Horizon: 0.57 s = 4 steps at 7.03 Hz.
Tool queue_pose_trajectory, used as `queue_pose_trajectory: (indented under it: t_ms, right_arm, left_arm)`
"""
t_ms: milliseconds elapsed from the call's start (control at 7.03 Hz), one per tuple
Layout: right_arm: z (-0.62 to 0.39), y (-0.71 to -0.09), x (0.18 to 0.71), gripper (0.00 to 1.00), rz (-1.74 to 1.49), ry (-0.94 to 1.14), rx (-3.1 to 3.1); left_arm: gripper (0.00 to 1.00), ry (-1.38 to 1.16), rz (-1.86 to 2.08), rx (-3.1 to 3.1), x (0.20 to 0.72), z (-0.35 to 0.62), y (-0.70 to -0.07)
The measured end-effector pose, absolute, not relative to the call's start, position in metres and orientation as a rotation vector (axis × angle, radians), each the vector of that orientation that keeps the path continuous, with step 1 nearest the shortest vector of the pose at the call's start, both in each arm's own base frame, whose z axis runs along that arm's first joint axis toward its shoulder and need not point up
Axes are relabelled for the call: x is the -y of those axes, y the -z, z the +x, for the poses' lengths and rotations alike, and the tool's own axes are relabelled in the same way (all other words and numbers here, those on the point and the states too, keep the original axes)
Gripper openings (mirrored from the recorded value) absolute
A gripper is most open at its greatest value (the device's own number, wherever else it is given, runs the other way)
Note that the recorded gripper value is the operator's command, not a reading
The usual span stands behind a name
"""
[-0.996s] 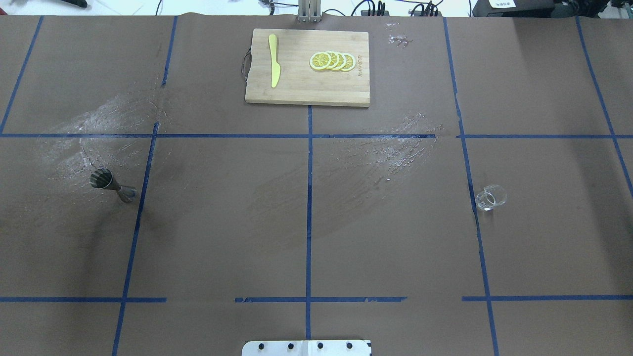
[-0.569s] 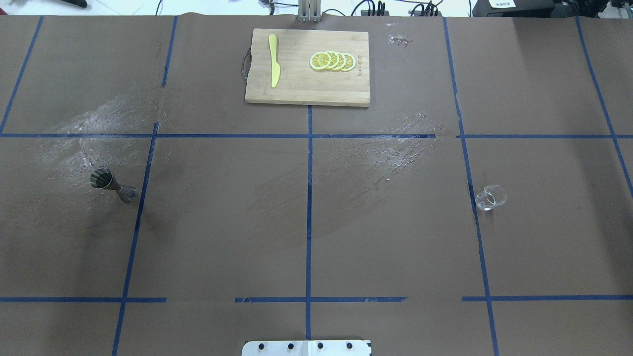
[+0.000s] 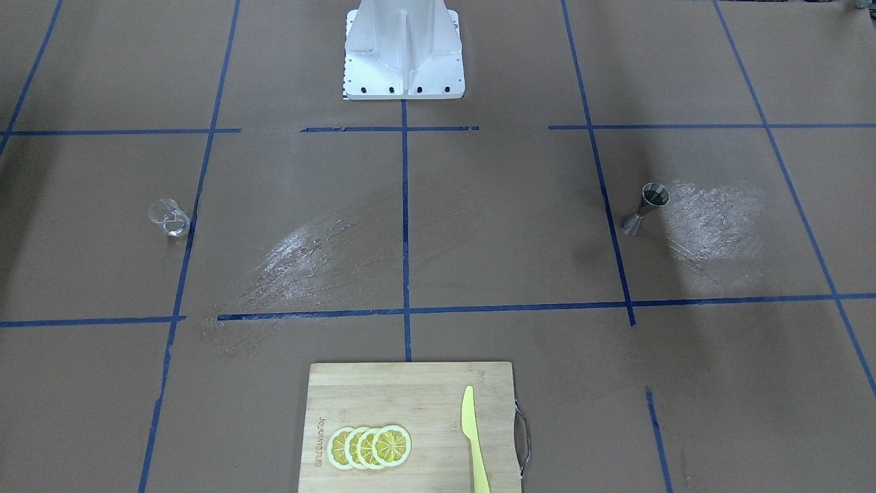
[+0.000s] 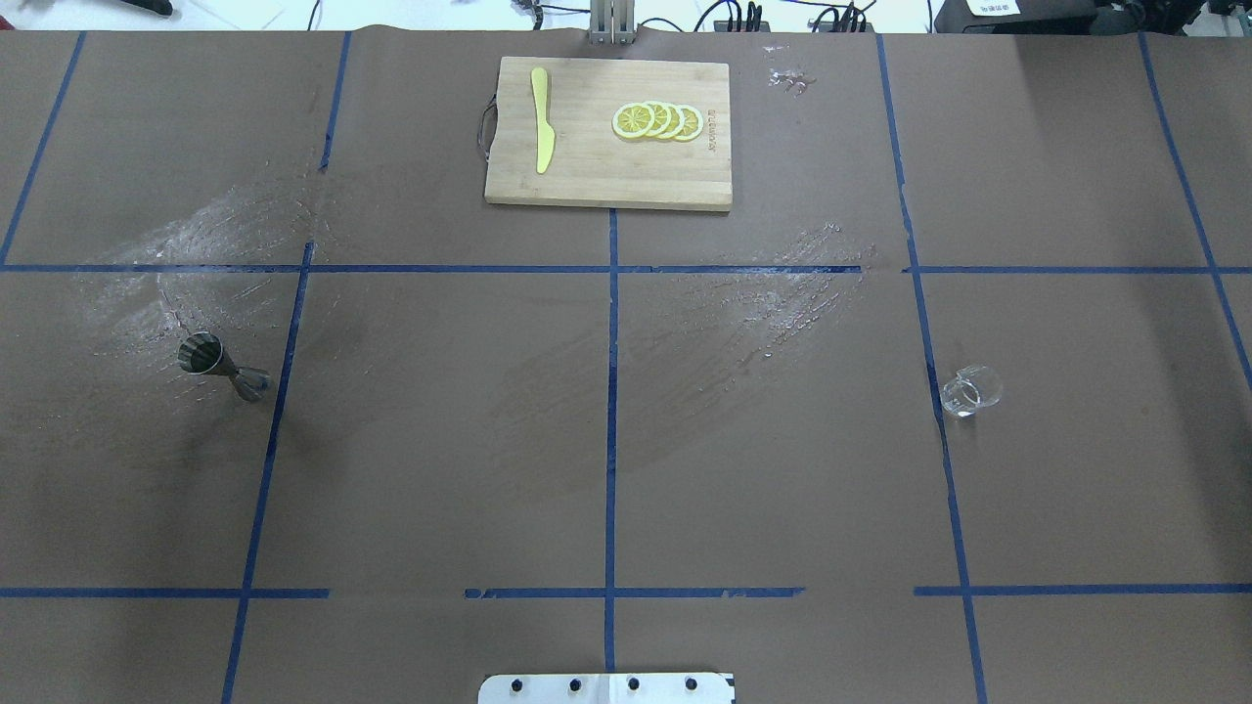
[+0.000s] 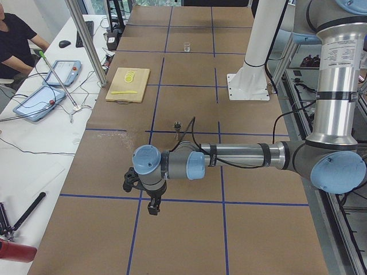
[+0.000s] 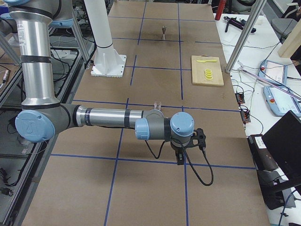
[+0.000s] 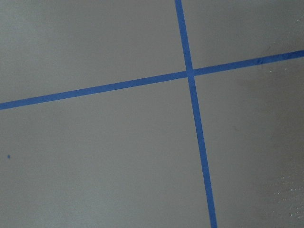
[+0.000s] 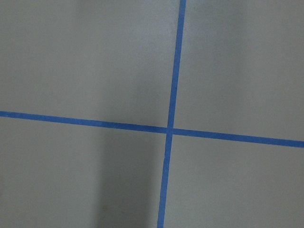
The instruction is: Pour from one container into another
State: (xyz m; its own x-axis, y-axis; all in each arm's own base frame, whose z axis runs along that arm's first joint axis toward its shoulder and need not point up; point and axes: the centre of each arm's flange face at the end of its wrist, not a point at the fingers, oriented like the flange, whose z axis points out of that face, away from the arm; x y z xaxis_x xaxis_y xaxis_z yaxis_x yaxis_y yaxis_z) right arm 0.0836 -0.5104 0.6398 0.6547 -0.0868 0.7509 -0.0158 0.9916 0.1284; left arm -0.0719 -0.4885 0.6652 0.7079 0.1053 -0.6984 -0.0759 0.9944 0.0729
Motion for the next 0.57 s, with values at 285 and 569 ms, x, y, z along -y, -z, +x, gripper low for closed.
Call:
queue_pose_trajectory:
  t_ms: [285,569]
  right_arm:
    - [0.0837,-0.6387,0.5103,1.0,0.121,0.021,0.859]
    - [0.0841,-0.6373,0.5106,1.0,0.117,0.009,0.859]
  left_arm:
    - [1.0,-0.061,0.034,-0.777,0.4919,-0.0716,-0.6593]
    - [1.0,-0.059,0.04,-0.778,0.4931,-0.0714,-0.6549]
